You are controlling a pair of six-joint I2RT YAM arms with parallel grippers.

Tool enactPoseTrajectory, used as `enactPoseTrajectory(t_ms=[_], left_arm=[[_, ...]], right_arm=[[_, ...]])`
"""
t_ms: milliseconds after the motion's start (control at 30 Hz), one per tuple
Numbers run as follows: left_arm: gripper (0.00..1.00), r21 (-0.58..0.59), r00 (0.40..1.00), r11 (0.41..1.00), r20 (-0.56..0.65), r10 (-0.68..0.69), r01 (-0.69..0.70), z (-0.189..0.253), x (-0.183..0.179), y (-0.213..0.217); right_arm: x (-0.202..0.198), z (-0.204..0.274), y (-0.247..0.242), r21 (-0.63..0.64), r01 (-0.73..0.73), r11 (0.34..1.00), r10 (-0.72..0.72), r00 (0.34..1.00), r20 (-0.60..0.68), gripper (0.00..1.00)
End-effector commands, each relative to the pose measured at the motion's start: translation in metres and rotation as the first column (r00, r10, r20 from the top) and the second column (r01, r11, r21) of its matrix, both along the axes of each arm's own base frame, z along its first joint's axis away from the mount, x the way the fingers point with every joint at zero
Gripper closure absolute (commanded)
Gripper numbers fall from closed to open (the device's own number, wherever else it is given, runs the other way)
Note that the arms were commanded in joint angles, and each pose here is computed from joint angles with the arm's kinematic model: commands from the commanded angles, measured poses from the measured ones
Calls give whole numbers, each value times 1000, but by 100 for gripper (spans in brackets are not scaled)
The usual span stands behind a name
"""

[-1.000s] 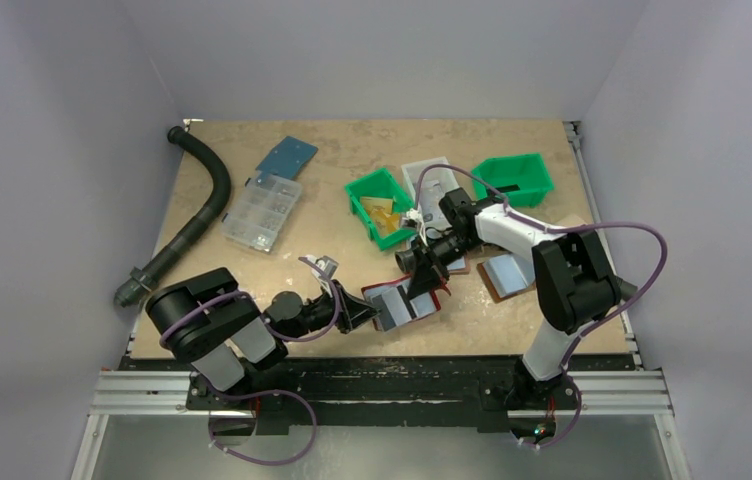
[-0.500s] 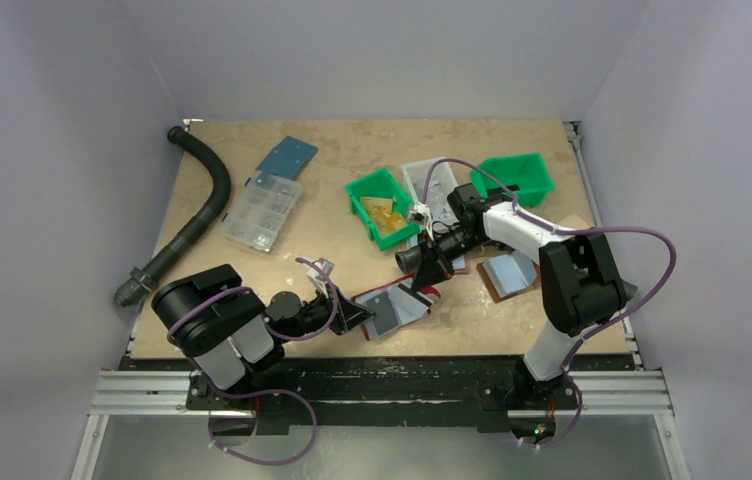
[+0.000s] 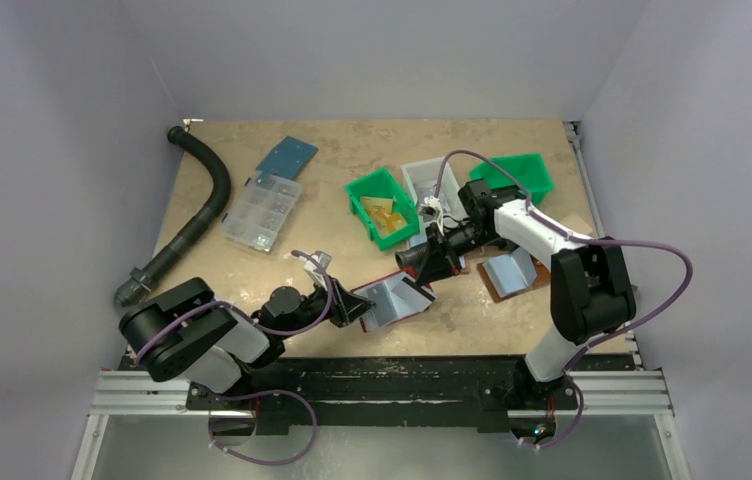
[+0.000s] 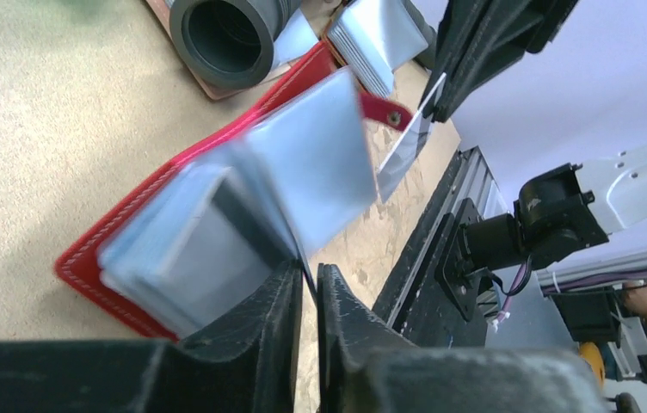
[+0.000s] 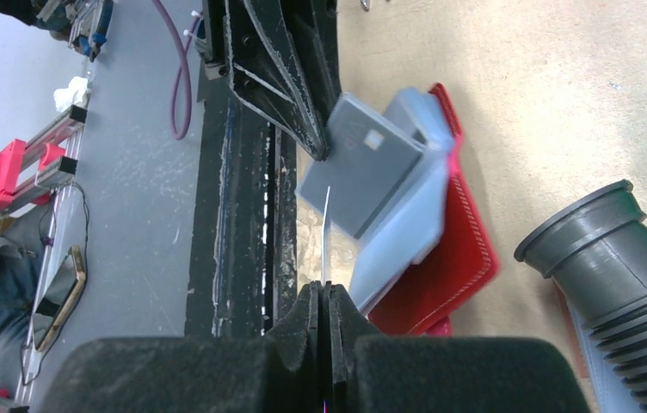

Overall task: Take the credit cards out of the card holder
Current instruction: Remove the credit card from the card holder.

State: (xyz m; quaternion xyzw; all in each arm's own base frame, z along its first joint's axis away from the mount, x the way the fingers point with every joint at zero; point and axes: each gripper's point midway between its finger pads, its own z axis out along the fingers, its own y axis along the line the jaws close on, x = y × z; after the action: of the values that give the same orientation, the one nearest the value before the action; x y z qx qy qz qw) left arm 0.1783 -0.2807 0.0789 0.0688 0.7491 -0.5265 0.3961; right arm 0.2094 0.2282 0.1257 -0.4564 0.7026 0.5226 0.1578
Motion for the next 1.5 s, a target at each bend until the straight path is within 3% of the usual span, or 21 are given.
enactPoseTrajectory(t_ms=[0, 200, 367, 500, 700, 767, 1167, 1333, 1467], left_arm=[[81, 53, 999, 998, 9, 37, -37, 5, 15, -2], [70, 162, 998, 985, -15, 57, -54, -1, 20, 2], [61, 175, 997, 982, 16, 74, -76, 16, 24, 6], [52, 109, 996, 993, 78, 47, -55, 46, 20, 3], [26, -8, 978, 1000, 207, 14, -13, 81, 12, 1], [22, -24, 972, 1000, 234, 0, 5, 86, 11, -2], [18, -10, 930, 982, 321, -178, 191, 85, 5, -54], [31, -7, 921, 977, 334, -199, 214, 83, 5, -63], [49, -21, 918, 968, 321, -231, 251, 79, 3, -71]], right_arm=[[3, 24, 3, 68, -14, 998, 10, 998, 65, 100], [2, 26, 2, 71, -19, 997, 14, 997, 72, 100], [1, 27, 2, 73, -25, 997, 19, 997, 75, 100], [-2, 27, 0, 71, -38, 997, 31, 996, 85, 100], [-6, 29, 1, 93, -53, 994, 46, 996, 76, 100], [-7, 29, 2, 97, -57, 994, 50, 996, 73, 100], [-11, 29, 3, 106, -74, 992, 67, 996, 63, 100], [-13, 27, 4, 104, -84, 991, 79, 995, 55, 100], [-13, 27, 5, 103, -88, 991, 83, 995, 52, 100]])
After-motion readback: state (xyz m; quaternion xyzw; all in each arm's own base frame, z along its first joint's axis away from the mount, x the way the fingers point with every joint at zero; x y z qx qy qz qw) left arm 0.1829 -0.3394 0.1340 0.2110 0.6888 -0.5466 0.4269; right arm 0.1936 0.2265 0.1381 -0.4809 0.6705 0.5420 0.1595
